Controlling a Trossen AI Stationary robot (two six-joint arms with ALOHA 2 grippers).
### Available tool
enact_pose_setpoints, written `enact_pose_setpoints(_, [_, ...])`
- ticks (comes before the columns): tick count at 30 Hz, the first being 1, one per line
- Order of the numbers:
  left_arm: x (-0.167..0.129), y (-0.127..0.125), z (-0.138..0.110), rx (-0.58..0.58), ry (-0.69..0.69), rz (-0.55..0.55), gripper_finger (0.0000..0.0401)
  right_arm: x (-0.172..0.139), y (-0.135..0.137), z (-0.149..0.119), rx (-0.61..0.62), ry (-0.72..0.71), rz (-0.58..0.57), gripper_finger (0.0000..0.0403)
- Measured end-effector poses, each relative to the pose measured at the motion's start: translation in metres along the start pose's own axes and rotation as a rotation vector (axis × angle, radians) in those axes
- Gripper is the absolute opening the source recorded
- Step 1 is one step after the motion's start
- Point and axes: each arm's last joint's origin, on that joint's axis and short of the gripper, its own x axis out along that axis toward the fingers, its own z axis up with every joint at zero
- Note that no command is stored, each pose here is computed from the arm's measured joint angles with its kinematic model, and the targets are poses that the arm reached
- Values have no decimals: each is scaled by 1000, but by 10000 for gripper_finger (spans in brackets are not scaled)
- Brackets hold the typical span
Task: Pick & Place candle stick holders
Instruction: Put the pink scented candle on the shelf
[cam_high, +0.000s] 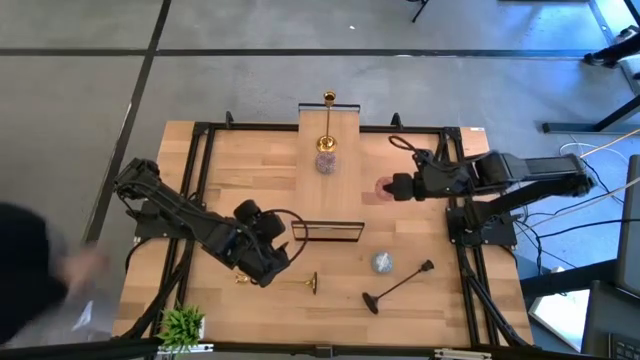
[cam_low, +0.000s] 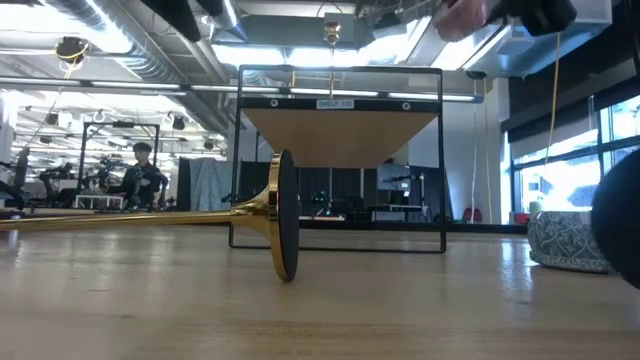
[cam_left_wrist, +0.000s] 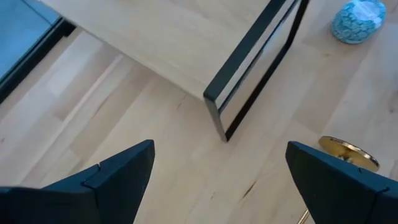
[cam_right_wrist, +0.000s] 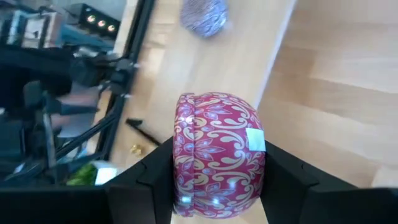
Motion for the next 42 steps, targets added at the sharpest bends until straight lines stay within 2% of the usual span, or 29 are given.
enact_pose_setpoints(5, [8,1,-5,-38,10,23,357,12,0,20,-9,-9,-4,178])
enact_pose_setpoints(11, [16,3,-9,-111,31,42,357,34,-9,63,-24,7,4,179])
enact_pose_setpoints(18, [19,4,-6,-233,21,47,354,59,-20,111,-36,65,131,179])
enact_pose_setpoints(23, [22,4,-1,-294,13,31,348,73,-28,132,-84,122,224,179])
enact_pose_setpoints(28, [22,5,0,-354,-24,48,346,89,-35,139,-125,209,262,179])
enact_pose_setpoints(32, [22,6,0,-343,-20,57,346,103,-48,135,-133,241,301,179])
enact_pose_setpoints(37, [23,7,0,-340,-12,60,346,114,-76,128,-56,252,285,179])
enact_pose_setpoints(42, [23,7,0,-320,-4,58,346,113,-96,122,22,183,306,179])
